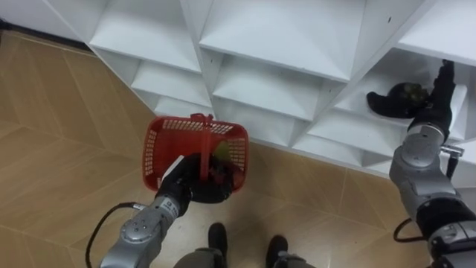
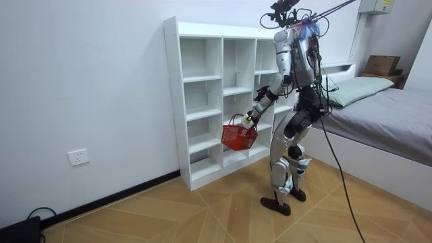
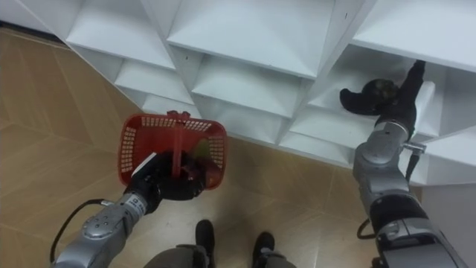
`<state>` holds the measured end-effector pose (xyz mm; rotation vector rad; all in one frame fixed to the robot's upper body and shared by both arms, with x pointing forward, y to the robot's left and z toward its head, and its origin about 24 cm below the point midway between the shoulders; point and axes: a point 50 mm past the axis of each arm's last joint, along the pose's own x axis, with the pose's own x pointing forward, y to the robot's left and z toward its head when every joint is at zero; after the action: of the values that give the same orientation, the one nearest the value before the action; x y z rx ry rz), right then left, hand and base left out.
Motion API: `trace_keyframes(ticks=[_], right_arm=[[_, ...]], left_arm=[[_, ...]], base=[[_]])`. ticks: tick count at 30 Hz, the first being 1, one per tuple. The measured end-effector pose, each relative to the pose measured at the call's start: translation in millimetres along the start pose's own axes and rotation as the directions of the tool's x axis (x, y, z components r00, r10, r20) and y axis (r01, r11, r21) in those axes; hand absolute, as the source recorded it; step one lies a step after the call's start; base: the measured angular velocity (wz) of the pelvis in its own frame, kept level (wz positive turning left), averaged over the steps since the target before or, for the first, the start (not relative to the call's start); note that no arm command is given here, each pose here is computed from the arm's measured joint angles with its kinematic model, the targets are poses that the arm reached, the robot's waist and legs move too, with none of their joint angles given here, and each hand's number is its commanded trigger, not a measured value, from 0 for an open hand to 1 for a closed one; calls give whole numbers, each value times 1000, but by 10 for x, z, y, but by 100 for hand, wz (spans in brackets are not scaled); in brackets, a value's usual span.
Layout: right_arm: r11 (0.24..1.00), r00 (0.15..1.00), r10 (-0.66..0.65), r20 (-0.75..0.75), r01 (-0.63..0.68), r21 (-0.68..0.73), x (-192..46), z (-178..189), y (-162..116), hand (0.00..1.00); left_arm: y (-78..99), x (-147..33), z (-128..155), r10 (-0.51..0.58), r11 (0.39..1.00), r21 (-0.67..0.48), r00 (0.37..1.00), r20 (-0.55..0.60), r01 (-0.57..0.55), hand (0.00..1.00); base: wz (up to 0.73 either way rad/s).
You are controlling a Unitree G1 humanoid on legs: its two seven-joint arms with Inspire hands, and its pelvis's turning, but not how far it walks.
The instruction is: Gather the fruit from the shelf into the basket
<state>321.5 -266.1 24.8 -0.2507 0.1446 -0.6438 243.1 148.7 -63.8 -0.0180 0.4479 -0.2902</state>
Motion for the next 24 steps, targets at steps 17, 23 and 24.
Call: trace_keyframes(ticks=[17,23,24], right_arm=[[998,1000,14,6,-13,-65,9,-33,-22,100],[993,999,-27,19,29,-112,92,-26,-205,100],[993,999,-33,19,35,-117,99,-26,-216,100]], left_arm=[[-52,14,-27,-21,1000,2,999,-33,21,100],[-52,38,23,-22,1000,3,1000,-18,22,100],[-51,45,38,-22,1000,-2,1000,-13,22,100]], base=[[0],[2],[0]])
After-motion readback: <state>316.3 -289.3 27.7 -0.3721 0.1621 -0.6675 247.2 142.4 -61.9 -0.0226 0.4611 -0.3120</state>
